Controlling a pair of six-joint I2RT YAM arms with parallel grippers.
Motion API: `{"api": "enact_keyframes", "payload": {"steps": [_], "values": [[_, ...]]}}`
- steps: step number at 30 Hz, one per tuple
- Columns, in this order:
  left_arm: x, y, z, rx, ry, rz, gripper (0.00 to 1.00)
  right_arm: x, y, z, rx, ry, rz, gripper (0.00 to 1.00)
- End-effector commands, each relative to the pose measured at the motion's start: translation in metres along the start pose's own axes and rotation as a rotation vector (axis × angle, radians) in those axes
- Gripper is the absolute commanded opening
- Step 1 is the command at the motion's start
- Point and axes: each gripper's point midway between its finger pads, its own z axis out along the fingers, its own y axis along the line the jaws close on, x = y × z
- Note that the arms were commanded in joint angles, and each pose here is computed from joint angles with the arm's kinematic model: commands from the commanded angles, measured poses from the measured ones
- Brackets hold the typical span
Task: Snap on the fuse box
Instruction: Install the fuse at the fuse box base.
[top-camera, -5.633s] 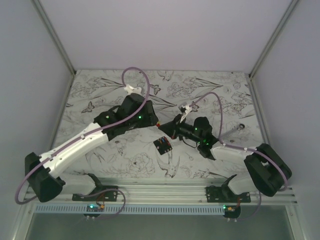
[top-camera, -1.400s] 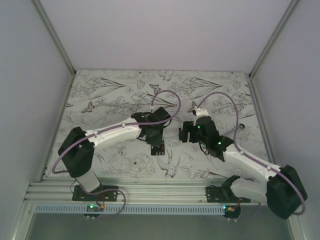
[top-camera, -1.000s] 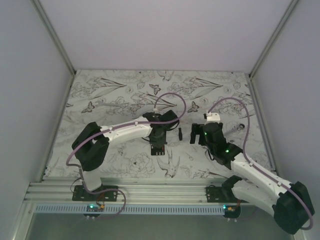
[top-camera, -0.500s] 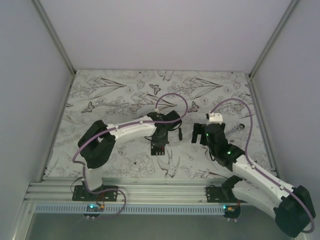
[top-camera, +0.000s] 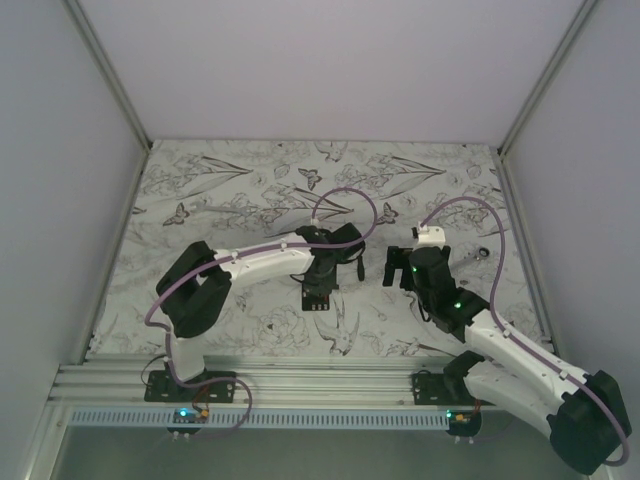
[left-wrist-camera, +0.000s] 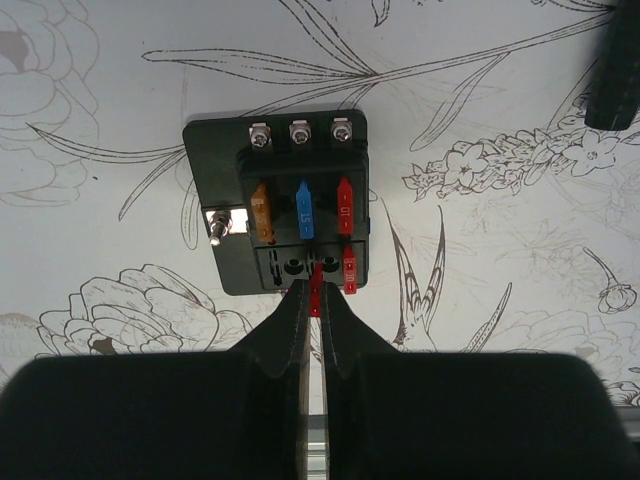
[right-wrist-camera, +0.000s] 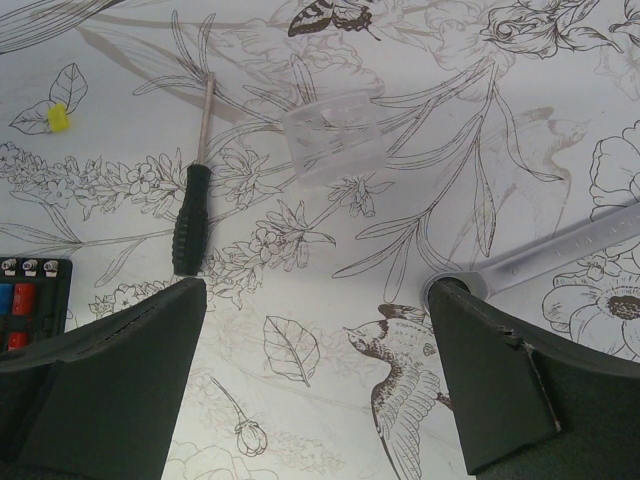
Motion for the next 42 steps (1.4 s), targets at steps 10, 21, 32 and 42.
{"api": "enact_keyframes", "payload": {"steps": [10,21,32,42], "values": [[0.01,0.018,0.01,-0.106,0.016,0.019,0.0,-0.004,-0.002,0.002,0.014,-0.015,0.023,1.0],[0.015,0.015,0.016,-0.109,0.036,0.023,0.0,-0.005,-0.002,0.001,0.013,-0.015,0.023,1.0],[0.017,0.007,0.012,-0.093,0.03,0.032,0.0,-0.004,0.0,0.002,0.007,-0.014,0.023,1.0],[0.018,0.003,0.01,-0.091,0.018,0.032,0.0,-0.003,0.0,0.002,0.004,-0.009,0.023,1.0]]}}
